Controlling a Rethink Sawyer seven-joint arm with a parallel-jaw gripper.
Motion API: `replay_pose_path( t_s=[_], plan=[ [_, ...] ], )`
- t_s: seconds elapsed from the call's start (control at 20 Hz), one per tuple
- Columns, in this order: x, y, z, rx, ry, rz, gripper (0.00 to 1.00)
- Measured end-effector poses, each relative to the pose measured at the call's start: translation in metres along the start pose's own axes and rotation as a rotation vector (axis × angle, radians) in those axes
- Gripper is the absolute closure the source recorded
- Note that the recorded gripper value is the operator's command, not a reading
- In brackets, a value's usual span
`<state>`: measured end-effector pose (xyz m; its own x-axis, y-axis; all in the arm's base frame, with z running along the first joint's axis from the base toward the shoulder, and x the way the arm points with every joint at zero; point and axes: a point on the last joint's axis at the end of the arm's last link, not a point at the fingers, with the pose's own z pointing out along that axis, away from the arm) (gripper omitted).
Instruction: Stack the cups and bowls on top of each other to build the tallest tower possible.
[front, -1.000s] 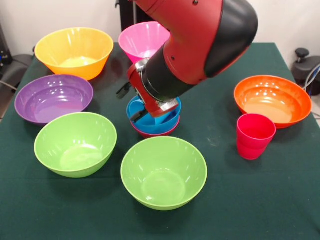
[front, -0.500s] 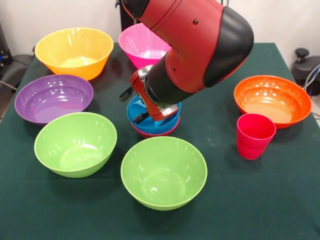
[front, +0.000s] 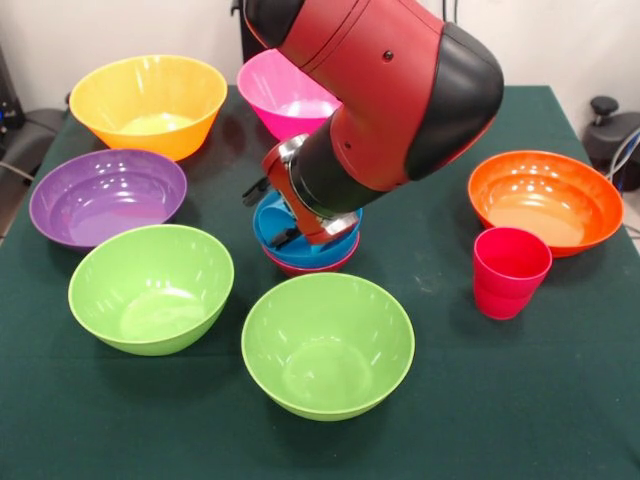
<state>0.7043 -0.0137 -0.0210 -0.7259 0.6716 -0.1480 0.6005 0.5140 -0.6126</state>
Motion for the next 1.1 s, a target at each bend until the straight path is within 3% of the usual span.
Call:
replay_pose_path(
  t_s=[0.4,0.8,1.1],
  plan=[
    [0.007,0.004,-0.005,-0.006,0.056,0.014,0.0],
    [0.021,0.014,-0.022,0.004,0.168,0.054,0.0],
    [0.032,0.02,-0.032,0.011,0.201,0.078,0.0]
  ],
)
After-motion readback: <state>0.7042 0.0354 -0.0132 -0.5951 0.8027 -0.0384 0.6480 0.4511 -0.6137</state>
